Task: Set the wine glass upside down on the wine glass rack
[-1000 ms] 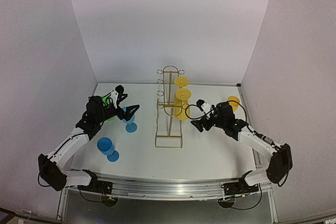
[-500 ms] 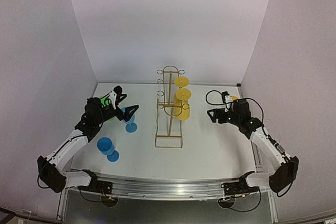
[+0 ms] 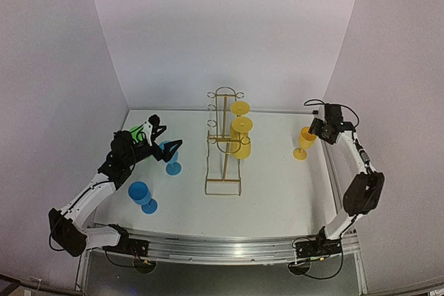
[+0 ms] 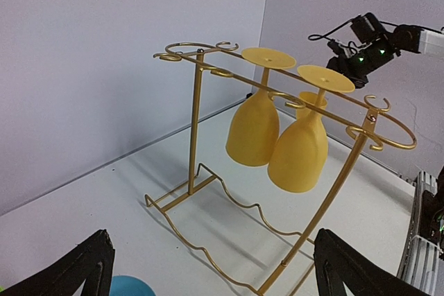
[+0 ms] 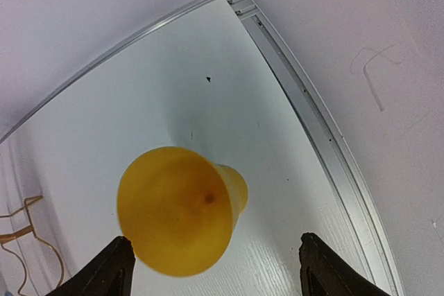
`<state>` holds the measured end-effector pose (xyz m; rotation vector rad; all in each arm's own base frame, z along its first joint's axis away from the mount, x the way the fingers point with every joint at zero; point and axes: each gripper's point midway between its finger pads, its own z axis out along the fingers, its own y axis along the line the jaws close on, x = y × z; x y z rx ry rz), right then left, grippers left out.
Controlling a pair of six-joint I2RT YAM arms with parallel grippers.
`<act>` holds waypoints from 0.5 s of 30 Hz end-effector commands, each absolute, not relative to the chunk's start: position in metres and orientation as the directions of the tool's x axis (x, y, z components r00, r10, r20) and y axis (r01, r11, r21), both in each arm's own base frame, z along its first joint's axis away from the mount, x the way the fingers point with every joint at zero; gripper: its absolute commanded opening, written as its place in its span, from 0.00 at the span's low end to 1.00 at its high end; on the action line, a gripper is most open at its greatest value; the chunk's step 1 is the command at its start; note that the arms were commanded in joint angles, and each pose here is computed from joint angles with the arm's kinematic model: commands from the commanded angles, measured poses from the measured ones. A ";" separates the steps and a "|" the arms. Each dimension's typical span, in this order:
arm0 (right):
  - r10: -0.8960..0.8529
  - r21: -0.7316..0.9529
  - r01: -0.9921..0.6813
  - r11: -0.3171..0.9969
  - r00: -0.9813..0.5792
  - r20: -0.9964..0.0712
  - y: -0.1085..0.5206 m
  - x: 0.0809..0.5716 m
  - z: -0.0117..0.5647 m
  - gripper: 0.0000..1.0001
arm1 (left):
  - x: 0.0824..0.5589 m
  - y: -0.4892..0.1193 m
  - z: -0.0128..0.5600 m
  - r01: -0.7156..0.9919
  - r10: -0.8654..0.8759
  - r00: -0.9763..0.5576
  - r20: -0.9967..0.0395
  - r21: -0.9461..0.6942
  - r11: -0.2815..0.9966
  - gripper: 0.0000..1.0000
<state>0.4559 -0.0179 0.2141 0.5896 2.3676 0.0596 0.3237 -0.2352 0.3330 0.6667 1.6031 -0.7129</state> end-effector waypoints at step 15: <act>0.431 0.096 0.448 0.889 -0.747 -0.507 -0.041 0.487 0.159 0.22 | 0.320 -0.225 0.346 0.735 0.034 -0.072 -0.997 -0.030 0.677 1.00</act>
